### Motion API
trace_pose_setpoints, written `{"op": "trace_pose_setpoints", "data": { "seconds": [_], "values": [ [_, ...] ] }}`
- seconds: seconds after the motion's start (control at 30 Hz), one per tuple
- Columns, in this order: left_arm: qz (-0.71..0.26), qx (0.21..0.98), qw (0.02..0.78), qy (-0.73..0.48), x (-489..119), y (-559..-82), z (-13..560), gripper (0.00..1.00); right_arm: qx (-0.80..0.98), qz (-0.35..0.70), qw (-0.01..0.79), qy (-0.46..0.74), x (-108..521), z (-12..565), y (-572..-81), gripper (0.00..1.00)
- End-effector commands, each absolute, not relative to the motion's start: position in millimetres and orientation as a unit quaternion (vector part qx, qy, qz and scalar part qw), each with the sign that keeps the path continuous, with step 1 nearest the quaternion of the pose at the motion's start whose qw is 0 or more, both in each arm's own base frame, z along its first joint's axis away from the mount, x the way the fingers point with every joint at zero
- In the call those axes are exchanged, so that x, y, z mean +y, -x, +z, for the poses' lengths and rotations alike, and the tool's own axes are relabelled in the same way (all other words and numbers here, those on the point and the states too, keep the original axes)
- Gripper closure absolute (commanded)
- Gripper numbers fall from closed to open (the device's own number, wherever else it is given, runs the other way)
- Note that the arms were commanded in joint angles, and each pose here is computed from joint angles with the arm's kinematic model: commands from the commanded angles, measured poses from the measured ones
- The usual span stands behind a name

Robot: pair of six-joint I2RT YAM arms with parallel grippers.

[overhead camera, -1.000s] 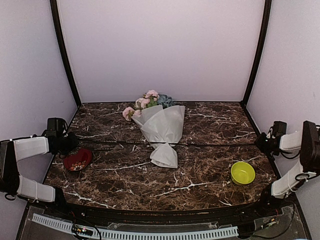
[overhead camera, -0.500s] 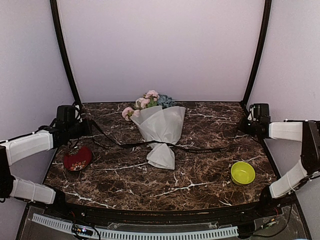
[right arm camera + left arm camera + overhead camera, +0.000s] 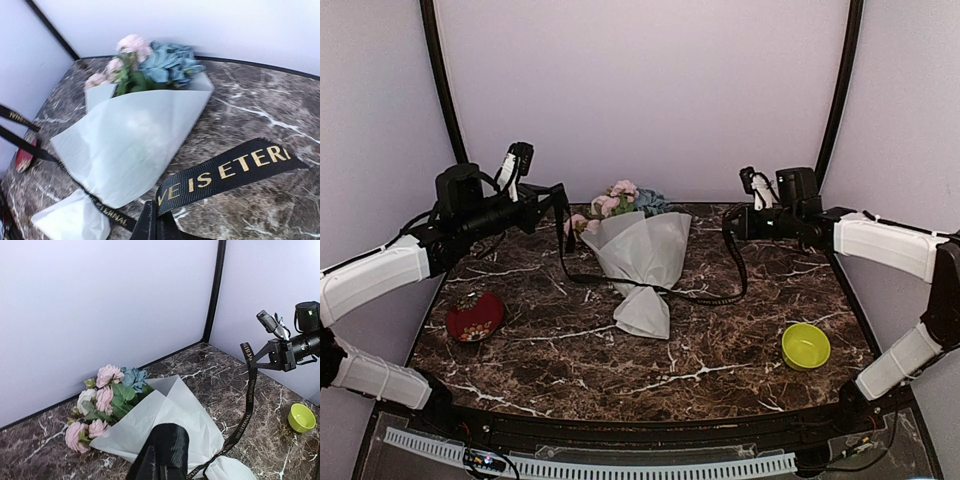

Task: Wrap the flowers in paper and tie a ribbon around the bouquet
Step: Place the right side of the half-tied ribbon at the center of the board.

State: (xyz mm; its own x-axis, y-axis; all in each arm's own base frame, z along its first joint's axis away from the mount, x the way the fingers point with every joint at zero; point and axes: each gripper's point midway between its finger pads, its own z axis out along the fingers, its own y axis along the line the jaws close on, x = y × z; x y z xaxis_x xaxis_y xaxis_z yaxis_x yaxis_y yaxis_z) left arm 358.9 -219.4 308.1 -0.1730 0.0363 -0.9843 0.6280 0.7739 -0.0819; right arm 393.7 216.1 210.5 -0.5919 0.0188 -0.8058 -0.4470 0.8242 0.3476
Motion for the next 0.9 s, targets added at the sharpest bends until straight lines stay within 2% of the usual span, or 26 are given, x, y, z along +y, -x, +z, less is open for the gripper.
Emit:
{"op": "trace_pose_setpoints", "data": {
  "seconds": [0.0, 0.27, 0.5, 0.57, 0.63, 0.7, 0.8, 0.87],
  "values": [
    [-0.261, 0.649, 0.654, -0.288, -234.9, -346.3, 354.5, 1.00, 0.810, 0.330, 0.419, 0.243, 269.9, 245.5, -354.2, 1.00],
    [-0.257, 0.631, 0.668, -0.300, -235.6, -327.1, 359.4, 1.00, 0.821, 0.353, 0.335, 0.301, 299.2, 211.8, -296.4, 1.00],
    [-0.242, 0.620, 0.688, -0.289, -225.0, -319.0, 366.6, 1.00, 0.880, 0.309, 0.235, 0.274, 287.6, 137.7, -261.7, 0.99],
    [-0.246, 0.616, 0.689, -0.292, -225.6, -316.1, 368.4, 1.00, 0.903, 0.279, 0.213, 0.248, 275.7, 117.5, -260.5, 0.86],
    [-0.255, 0.611, 0.689, -0.294, -227.1, -312.7, 370.7, 1.00, 0.929, 0.231, 0.185, 0.220, 258.7, 98.0, -259.6, 0.61],
    [-0.258, 0.610, 0.689, -0.295, -227.7, -311.6, 372.0, 1.00, 0.942, 0.188, 0.187, 0.205, 247.1, 97.5, -268.4, 0.43],
    [-0.261, 0.609, 0.688, -0.297, -228.3, -310.1, 374.0, 1.00, 0.934, 0.180, 0.238, 0.196, 245.9, 123.8, -284.2, 0.22],
    [-0.265, 0.604, 0.689, -0.300, -229.0, -307.0, 376.3, 1.00, 0.911, 0.213, 0.288, 0.207, 259.7, 152.7, -293.0, 0.16]
  ]
}}
